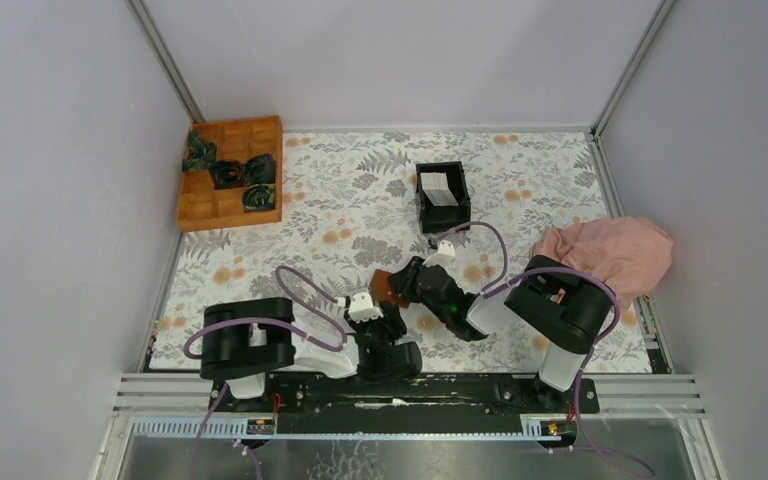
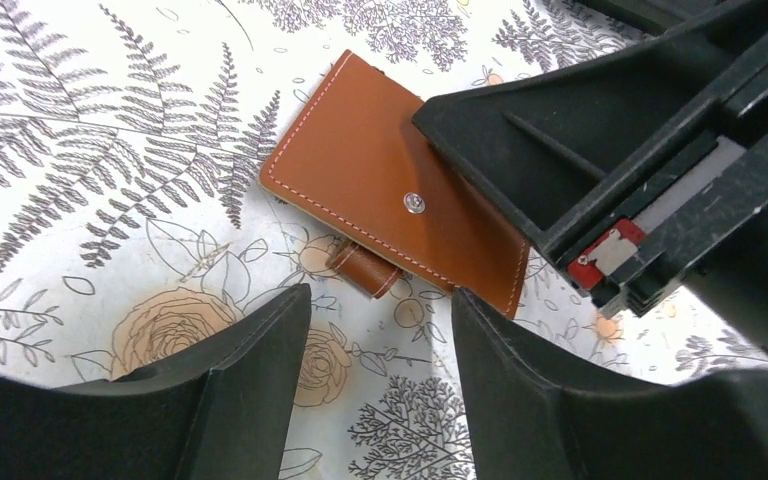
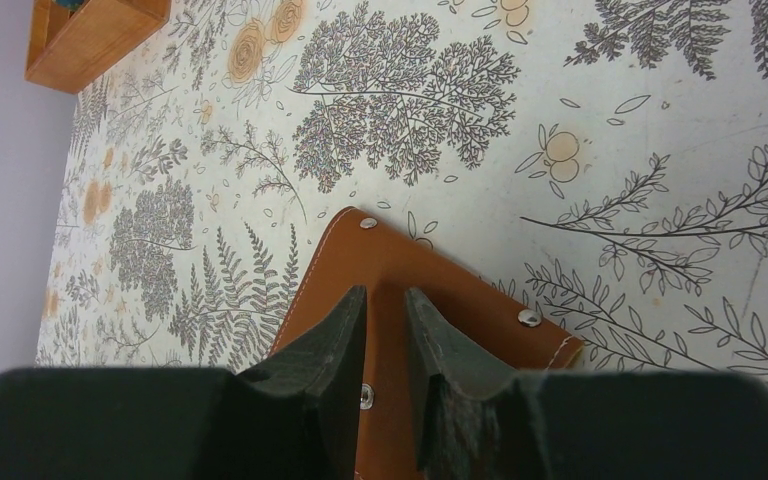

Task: Put the credit cards into the card holder
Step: Close the card holder at the center of the board.

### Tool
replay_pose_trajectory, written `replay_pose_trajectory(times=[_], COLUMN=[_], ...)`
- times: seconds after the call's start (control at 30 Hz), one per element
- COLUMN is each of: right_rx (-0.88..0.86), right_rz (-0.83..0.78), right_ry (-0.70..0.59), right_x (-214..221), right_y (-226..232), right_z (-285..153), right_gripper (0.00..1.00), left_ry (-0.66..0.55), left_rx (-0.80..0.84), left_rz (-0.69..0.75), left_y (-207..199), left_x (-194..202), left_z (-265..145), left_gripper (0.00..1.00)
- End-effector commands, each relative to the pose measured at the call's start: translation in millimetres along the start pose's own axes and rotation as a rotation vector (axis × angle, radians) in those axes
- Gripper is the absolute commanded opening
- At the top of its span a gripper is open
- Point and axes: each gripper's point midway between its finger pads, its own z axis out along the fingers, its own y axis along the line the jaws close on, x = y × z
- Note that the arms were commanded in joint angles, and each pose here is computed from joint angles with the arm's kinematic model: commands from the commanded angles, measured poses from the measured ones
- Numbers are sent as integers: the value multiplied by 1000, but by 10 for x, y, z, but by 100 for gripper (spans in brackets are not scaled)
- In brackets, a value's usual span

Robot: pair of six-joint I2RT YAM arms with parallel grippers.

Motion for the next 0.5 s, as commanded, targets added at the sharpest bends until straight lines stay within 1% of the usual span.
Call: replay_pose_trajectory(times=[0.0, 0.27, 0.37, 0.47], right_rx=[196, 199, 197, 203], right_rz=[-115, -114, -112, -111], right_ry=[161, 164, 170, 172], right_x=[438, 454, 470, 478], right_y=[-609, -624, -620, -635], right_z=[-135, -134, -134, -130], right_gripper=[28, 28, 28, 28], left_ry=[93, 61, 29, 17], left_rx=[-226, -259, -235, -166], left_rz=[416, 454, 460, 473], left_y=[1033, 1146, 1052, 884], left_x=[206, 179, 139, 150], left_z=[-73, -84, -62, -32], left_gripper=[63, 68, 71, 74])
